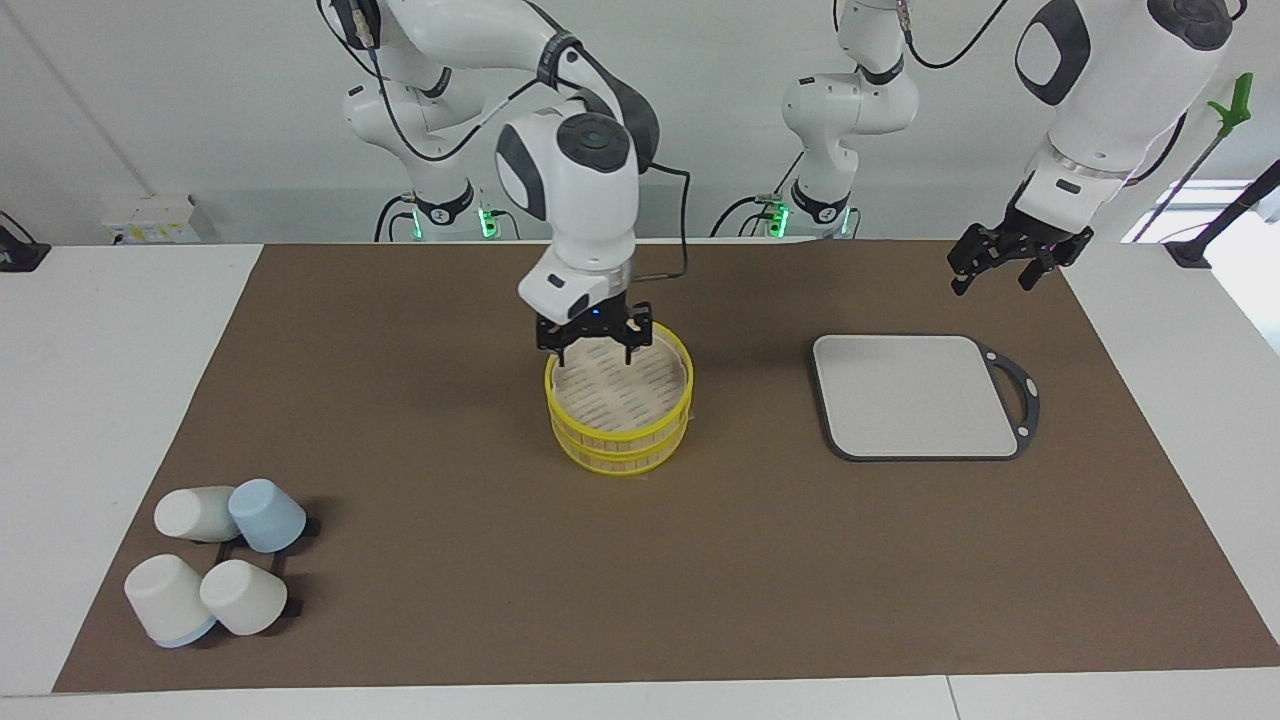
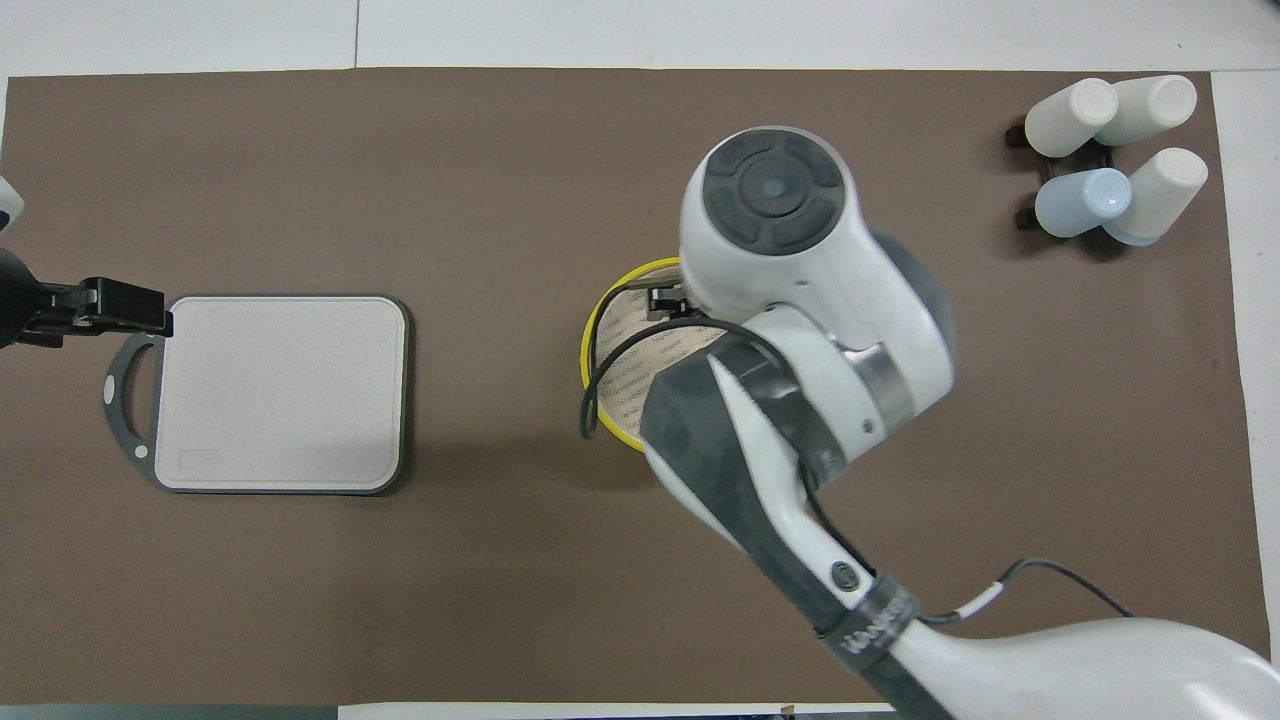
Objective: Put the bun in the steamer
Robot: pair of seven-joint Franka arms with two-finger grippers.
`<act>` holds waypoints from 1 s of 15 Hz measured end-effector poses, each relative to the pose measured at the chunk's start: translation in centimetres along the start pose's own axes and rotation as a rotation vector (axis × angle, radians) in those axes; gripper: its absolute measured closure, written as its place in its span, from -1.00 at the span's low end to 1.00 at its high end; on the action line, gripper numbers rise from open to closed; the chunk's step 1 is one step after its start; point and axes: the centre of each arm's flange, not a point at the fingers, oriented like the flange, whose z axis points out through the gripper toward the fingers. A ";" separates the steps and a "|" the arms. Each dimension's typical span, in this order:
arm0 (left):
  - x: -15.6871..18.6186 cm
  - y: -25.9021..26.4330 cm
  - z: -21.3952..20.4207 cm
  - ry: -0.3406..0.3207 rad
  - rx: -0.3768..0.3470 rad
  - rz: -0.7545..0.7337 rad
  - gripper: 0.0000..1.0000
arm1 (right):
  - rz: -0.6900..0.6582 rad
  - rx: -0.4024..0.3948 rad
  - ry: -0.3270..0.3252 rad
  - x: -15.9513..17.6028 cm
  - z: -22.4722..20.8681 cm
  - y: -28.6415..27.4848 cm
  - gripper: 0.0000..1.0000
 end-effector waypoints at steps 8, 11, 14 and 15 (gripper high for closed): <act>-0.1 0.0 0.0 -0.004 0.000 0.001 -1.00 | 0.010 -0.010 -0.063 -1.6 -7.8 15.4 -1.00; -0.1 0.0 0.0 -0.007 0.000 0.001 -1.00 | 0.001 -0.017 -0.082 -2.9 -8.3 17.6 -1.00; -0.1 0.0 -0.1 -0.008 0.000 0.002 -1.00 | 0.022 -0.016 -0.073 -3.6 -9.2 20.3 -1.00; -0.1 0.0 -0.1 -0.008 0.000 0.002 -1.00 | 0.030 -0.016 -0.070 -3.7 -9.3 21.1 -1.00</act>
